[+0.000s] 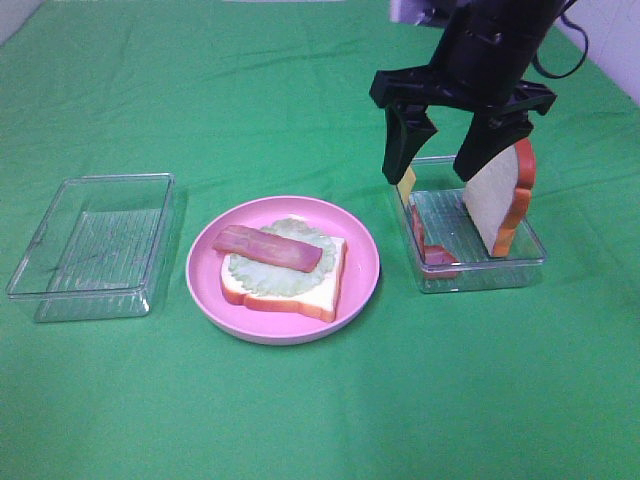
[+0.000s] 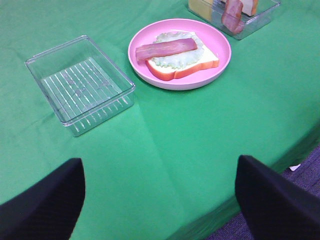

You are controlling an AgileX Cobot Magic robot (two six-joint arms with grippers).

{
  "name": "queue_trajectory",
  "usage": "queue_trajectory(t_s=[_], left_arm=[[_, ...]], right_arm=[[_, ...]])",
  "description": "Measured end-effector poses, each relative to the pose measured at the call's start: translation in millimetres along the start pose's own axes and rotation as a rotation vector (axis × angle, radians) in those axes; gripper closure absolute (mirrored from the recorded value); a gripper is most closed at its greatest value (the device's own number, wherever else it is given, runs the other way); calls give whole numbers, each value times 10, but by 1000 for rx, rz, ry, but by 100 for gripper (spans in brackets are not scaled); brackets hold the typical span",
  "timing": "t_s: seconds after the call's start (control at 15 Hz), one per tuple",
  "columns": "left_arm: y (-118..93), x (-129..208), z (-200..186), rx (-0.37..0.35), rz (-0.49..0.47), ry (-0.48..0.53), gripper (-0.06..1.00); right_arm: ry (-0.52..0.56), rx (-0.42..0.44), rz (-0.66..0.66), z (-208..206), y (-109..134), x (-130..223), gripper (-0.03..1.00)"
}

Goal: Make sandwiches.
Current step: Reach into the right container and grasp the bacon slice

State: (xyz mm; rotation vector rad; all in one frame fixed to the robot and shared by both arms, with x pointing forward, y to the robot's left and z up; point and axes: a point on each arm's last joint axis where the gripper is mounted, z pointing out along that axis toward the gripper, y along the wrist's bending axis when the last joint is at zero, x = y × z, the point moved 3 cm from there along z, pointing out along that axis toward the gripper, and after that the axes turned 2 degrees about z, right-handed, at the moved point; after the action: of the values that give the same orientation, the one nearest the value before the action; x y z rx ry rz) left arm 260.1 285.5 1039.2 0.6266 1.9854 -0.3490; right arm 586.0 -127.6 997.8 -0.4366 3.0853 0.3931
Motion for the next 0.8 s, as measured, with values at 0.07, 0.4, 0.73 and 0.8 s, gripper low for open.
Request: queue_trajectory(t_s=[0.07,0.4,0.73,0.8], left_arm=[[0,0,0,0,0,0,17],[0,0,0,0,0,0,17],[0,0,0,0,0,0,17],[0,0,0,0,0,0,17]], right_arm=[[31,9,25,149,-24,-106,26],[78,63,52,458,-137,-301,39],[112,82,57,645,-198,-334,42],[118,93,55,673,-218,-336,43]])
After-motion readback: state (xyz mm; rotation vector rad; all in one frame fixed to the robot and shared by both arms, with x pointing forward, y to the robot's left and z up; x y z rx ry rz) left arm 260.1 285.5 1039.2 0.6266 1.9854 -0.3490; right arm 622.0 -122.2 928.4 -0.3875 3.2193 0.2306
